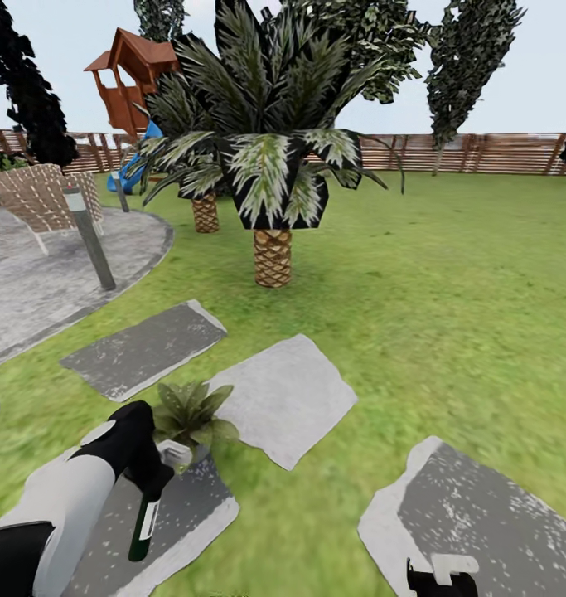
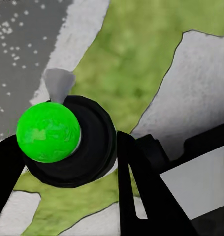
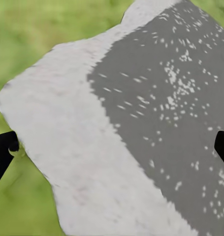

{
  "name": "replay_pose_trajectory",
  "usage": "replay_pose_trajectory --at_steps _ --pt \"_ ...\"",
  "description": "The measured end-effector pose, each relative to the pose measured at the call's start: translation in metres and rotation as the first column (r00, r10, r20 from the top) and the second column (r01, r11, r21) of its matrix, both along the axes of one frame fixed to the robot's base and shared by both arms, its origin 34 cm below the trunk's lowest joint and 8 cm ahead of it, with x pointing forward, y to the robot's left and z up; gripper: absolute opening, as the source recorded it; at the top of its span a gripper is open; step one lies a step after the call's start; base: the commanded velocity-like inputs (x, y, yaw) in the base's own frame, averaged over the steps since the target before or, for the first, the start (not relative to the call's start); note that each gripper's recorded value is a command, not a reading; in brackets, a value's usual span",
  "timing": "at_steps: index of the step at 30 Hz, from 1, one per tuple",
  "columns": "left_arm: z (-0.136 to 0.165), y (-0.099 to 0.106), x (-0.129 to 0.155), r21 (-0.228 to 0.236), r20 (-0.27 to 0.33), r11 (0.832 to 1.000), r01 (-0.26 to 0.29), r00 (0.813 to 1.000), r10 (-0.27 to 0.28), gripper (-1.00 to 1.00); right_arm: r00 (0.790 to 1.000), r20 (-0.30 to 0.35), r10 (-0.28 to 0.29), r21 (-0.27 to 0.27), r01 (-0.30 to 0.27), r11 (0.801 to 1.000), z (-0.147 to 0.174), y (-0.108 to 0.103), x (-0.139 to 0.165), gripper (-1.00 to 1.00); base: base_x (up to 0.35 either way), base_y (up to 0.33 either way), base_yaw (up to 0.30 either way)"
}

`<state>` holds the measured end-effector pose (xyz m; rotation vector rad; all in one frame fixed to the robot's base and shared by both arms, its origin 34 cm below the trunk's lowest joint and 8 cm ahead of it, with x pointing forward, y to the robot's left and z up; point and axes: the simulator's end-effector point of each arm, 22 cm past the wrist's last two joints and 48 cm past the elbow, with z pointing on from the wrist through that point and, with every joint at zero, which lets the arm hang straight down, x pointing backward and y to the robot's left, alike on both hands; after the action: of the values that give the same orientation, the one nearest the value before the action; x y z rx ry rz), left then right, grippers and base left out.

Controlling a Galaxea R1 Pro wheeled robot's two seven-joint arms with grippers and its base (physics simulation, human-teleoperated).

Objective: Pick up the pesticide atomizer in the garden and spray insectifuge to fully cover both potted plants in the garden.

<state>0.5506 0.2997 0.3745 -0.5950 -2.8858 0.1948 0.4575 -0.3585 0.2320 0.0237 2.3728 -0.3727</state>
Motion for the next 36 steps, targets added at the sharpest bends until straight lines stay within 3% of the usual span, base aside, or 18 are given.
replay_pose_trajectory --at_steps 5,9,11,21,36 --pt "0.029 -0.004 0.036 -0.018 0.059 1.0 -0.003 0.998 0.004 -1.0 1.0 0.0 0.0 0.0 0.0 1.0 0.0 0.0 0.0 1.0 0.0 -0.021 0.278" --pt "0.053 -0.019 0.051 -0.101 0.059 0.995 -0.004 0.998 0.01 -1.0 1.0 0.0 0.0 0.0 0.0 1.0 0.0 0.0 0.0 1.0 0.0 -0.002 0.276" --pt "0.061 -0.021 0.055 -0.118 0.058 0.993 -0.005 0.998 0.012 -1.0 1.0 0.001 0.0 0.0 0.0 1.0 0.0 0.0 0.0 1.0 0.0 0.0 0.139" --pt "0.061 -0.028 0.051 -0.138 0.04 0.99 0.002 0.999 0.004 -1.0 1.0 -0.001 0.002 -0.007 -0.002 1.0 0.001 -0.006 0.0 1.0 0.021 0.0 0.013" --pt "0.06 -0.031 0.05 -0.141 0.038 0.99 0.006 0.999 0.0 -1.0 1.0 0.002 0.002 -0.001 -0.002 1.0 0.001 0.0 0.001 1.0 0.281 -0.132 0.067"
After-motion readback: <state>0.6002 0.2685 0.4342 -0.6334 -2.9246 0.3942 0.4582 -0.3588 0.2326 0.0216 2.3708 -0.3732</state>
